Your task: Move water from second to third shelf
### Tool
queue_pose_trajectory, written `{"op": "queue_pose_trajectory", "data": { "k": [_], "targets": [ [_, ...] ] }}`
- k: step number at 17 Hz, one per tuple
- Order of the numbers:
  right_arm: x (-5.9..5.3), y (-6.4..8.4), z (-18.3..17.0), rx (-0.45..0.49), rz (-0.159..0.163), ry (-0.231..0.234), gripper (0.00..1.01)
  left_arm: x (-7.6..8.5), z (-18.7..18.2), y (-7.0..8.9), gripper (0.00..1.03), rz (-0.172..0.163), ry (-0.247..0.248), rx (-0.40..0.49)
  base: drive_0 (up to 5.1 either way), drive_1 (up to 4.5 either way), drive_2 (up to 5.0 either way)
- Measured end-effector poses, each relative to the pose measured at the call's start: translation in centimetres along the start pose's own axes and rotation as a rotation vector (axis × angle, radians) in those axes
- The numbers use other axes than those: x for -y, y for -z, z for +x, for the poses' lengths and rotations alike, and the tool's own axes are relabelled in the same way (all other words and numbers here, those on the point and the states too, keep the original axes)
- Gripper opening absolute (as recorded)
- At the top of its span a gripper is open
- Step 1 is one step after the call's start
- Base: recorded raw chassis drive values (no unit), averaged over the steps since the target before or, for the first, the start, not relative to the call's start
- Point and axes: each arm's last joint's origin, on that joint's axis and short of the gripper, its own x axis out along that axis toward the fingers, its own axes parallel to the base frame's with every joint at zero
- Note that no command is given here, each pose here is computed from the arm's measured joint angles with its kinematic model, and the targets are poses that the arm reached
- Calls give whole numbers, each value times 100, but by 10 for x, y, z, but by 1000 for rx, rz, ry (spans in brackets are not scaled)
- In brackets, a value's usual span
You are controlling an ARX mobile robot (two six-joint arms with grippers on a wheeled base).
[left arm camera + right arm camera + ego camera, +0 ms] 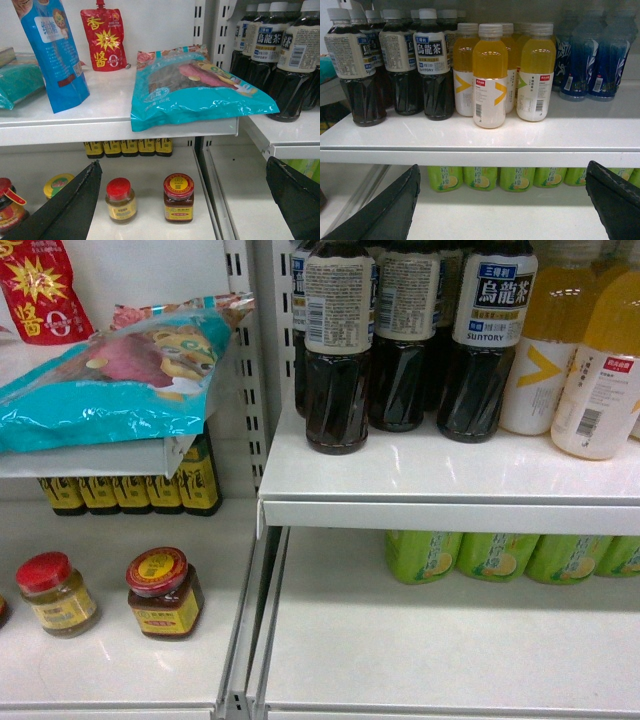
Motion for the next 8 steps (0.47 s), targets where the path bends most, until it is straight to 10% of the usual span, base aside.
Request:
{"op": "queue_pose_trajectory", "data": {
  "k": [8],
  "targets": [
    [0, 0, 0, 0, 0, 0, 98, 0, 0, 0, 98, 0, 0, 0, 0, 0, 0]
  ]
}}
